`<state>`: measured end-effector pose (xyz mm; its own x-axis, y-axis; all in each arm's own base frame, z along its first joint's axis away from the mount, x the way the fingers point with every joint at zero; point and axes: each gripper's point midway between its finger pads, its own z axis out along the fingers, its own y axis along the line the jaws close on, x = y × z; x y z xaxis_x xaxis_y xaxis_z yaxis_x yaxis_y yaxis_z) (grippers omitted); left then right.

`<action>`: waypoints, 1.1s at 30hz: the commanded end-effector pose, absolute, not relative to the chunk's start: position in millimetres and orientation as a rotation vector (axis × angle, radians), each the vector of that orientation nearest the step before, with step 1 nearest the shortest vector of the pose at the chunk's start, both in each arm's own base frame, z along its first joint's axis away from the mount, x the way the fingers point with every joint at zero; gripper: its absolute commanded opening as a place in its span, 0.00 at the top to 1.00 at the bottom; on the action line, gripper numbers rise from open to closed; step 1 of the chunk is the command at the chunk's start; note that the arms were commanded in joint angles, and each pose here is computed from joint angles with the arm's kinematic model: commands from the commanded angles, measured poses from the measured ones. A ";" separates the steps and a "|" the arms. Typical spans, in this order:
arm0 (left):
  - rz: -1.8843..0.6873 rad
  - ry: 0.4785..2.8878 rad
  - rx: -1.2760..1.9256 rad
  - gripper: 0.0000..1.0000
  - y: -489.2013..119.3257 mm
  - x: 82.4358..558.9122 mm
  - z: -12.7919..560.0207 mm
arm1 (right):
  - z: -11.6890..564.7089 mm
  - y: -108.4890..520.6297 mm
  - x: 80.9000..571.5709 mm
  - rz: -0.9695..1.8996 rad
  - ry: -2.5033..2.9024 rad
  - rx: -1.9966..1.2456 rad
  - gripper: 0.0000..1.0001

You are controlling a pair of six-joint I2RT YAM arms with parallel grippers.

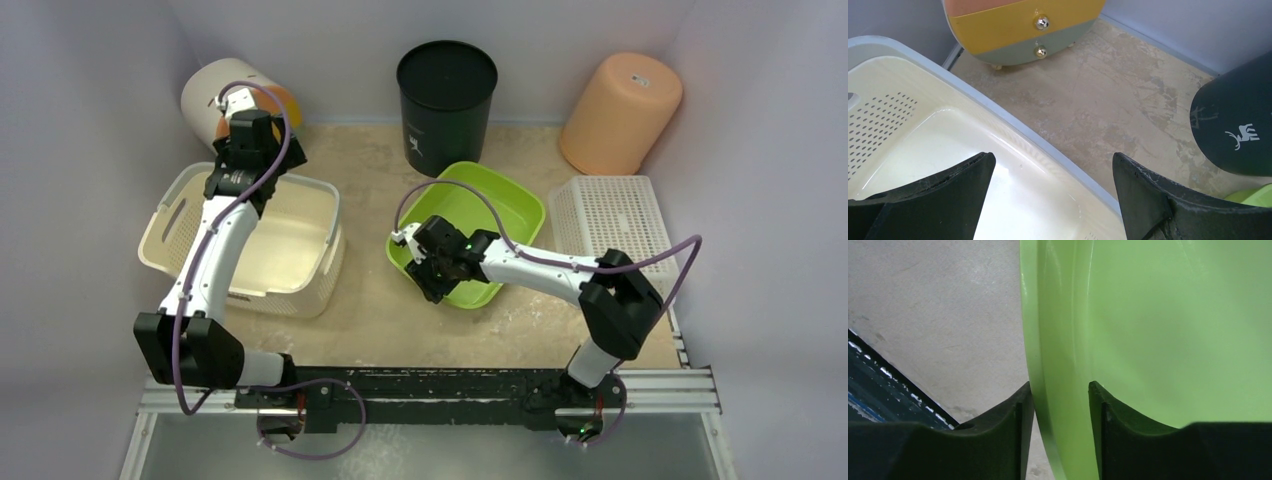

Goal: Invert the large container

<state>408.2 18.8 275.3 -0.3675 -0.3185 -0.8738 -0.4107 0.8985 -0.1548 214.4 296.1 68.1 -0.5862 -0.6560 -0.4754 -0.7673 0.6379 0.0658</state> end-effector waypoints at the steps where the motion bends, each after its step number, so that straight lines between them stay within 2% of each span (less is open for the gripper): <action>1: 0.116 1.927 -0.515 0.11 21.0 401.6 296.0 | 64.6 297.1 219.9 0.348 2.445 -1.099 0.59; 6: 0.120 1.913 -0.521 0.11 22.9 397.9 301.0 | 76.3 302.1 226.9 0.333 2.441 -1.094 0.85; 8: 0.122 1.903 -0.523 0.11 23.9 396.0 304.4 | 93.4 310.5 232.4 0.354 2.407 -1.090 0.91; 11: 0.128 1.890 -0.527 0.11 25.7 394.2 309.3 | 139.8 329.0 232.2 0.474 2.341 -1.099 0.92; 17: 0.142 1.870 -0.527 0.11 28.8 394.4 320.0 | 291.7 374.1 237.6 0.786 2.011 -1.088 0.92; 22: 0.141 1.858 -0.522 0.11 28.8 395.9 327.0 | 372.4 375.5 242.9 1.008 1.824 -1.006 0.90; 25: 0.148 1.858 -0.517 0.11 29.5 396.5 329.5 | 403.2 359.9 253.1 1.185 1.741 -0.910 0.91; 33: 0.167 1.853 -0.512 0.11 32.0 395.1 333.4 | 397.8 333.9 263.1 1.532 1.693 -0.722 0.91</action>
<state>395.4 29.2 305.8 -0.3100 -0.2912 -0.9050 -0.4313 0.8914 -0.1391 285.5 321.7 362.0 -0.5665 -0.0240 -0.8237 -0.7711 0.3678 0.5197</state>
